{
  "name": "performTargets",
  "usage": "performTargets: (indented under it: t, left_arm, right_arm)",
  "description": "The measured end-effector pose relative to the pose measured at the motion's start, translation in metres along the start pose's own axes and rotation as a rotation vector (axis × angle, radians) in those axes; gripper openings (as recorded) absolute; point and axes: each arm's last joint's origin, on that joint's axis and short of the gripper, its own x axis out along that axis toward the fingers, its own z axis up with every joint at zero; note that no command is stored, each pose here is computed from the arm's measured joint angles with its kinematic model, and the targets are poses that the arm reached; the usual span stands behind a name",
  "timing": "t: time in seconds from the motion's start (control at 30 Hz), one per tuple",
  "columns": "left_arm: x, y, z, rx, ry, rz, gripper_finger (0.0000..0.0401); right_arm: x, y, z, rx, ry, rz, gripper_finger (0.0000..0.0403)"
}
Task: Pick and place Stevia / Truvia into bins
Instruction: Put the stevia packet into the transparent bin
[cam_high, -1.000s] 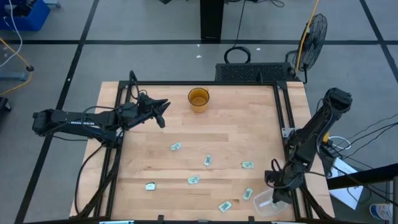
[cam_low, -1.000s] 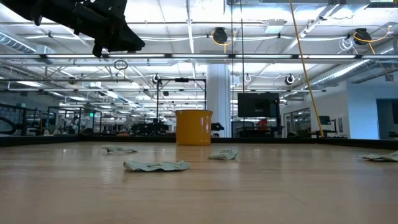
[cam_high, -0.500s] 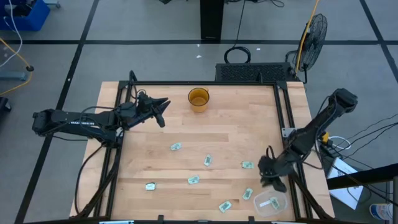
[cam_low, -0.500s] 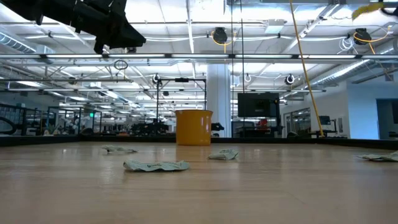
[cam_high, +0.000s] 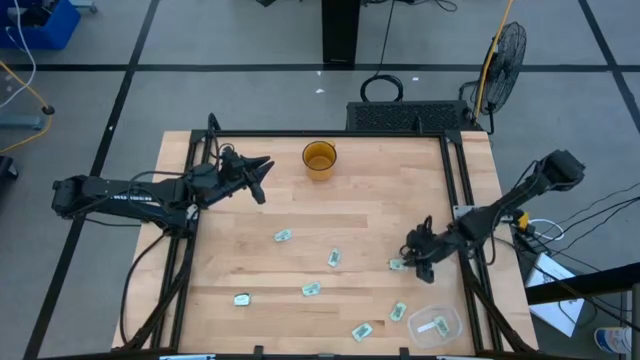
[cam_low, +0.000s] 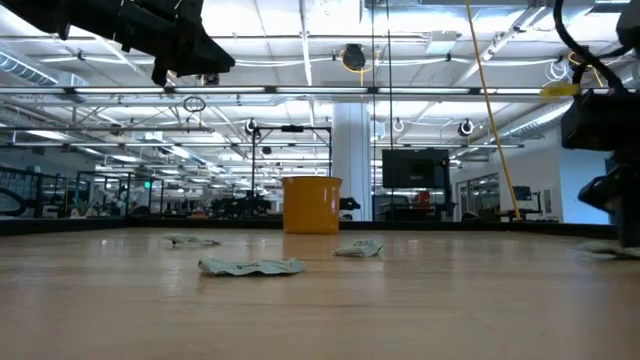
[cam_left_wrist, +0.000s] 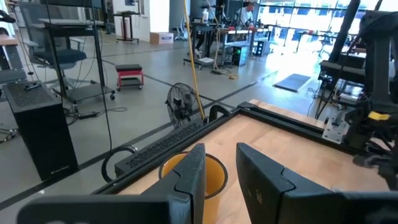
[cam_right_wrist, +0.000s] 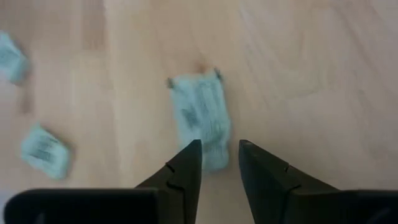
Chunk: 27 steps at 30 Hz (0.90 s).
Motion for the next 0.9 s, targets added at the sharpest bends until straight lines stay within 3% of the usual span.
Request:
performTargets:
  t: [0.2,0.5,0.6,0.77,0.9]
  left_arm:
    - [0.000,0.000,0.000,-0.001,-0.002,0.000,0.0093]
    - [0.000,0.000,0.000,0.017,-0.002,0.000,0.0093]
    - [0.000,0.000,0.000,0.018,-0.002,0.000,0.0093]
    - [0.000,0.000,0.000,0.020,-0.002,0.000,0.0093]
    - [0.000,0.000,0.000,0.020,-0.002,0.000,0.0093]
  right_arm:
    - [0.004,-0.011,-0.003,-0.023,-0.024,-0.007,0.0099]
    - [0.004,-0.010,-0.005,-0.051,0.022,0.029,0.0010]
    - [0.004,-0.008,-0.006,-0.068,0.025,0.042,0.0005]
    - [0.003,0.002,-0.001,-0.193,-0.016,0.181,0.0001]
    - [-0.008,0.023,0.020,-0.215,-0.094,0.279,0.0001]
